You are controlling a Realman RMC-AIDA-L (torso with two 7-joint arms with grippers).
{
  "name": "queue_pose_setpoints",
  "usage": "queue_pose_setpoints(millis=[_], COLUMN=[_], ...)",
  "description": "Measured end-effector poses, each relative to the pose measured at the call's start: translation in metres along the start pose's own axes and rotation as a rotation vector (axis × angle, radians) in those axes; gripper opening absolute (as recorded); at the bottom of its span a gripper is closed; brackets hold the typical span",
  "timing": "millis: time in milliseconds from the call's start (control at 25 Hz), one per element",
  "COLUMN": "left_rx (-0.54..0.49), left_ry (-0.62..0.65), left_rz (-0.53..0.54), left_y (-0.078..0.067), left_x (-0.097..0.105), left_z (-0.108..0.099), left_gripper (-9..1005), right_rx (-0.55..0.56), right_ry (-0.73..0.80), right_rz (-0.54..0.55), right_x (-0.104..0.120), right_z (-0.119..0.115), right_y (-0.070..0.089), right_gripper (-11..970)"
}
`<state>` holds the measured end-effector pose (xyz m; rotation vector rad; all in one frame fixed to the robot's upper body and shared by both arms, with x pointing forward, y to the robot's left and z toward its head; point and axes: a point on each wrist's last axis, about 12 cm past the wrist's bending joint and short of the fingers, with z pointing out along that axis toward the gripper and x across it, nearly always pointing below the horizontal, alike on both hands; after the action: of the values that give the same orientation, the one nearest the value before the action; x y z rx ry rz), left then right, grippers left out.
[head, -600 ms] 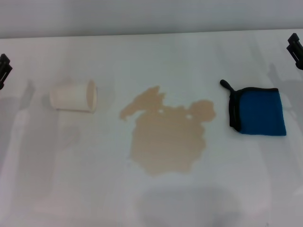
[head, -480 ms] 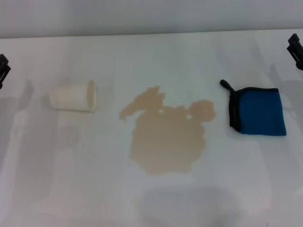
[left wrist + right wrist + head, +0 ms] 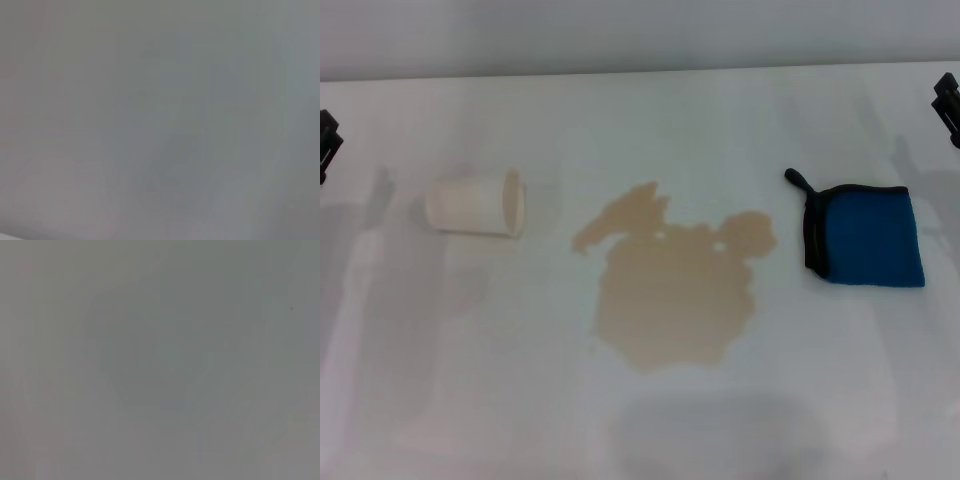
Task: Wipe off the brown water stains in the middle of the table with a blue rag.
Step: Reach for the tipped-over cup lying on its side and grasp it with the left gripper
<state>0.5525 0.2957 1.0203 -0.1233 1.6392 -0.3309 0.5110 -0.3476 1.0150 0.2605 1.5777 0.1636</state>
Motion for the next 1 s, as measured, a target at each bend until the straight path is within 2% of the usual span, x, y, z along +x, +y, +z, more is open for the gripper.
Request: queue_pose_setpoints(millis=[280,440,560,680,880,1000], left_rx=[0.011,0.053,0.141,0.288,0.511,0.626], left_ry=[0.001,-0.009,-0.013,-0.004,-0.036,-0.008], left_rz=[-0.002,-0.010,-0.036,-0.035,0.029,0.086], left_y=[-0.003,-0.008,-0.013,-0.021,-0.033,-0.036], left_x=[0.000,-0.006,-0.016,-0.036,-0.069,-0.087], left_z=[0.002,0.009,0.017,0.028,0.030,0.032], left_gripper=[864,863,862,861,861,861], right_rx=[0.002,0.009,0.011,0.015,0.022,0.034], right_ry=[0.000,0.007,0.008,0.012,0.011,0.004], right_rz=[-0.002,-0.009,-0.012,-0.016,-0.015,-0.011], right_x=[0.000,0.000,0.000,0.001,0.001,-0.001], right_z=[0.000,-0.002,-0.002,-0.003,-0.003,-0.003], right_y=[-0.001,-0.004,-0.005,-0.007,-0.008,-0.010], right_gripper=[864,865,865,865,865,864])
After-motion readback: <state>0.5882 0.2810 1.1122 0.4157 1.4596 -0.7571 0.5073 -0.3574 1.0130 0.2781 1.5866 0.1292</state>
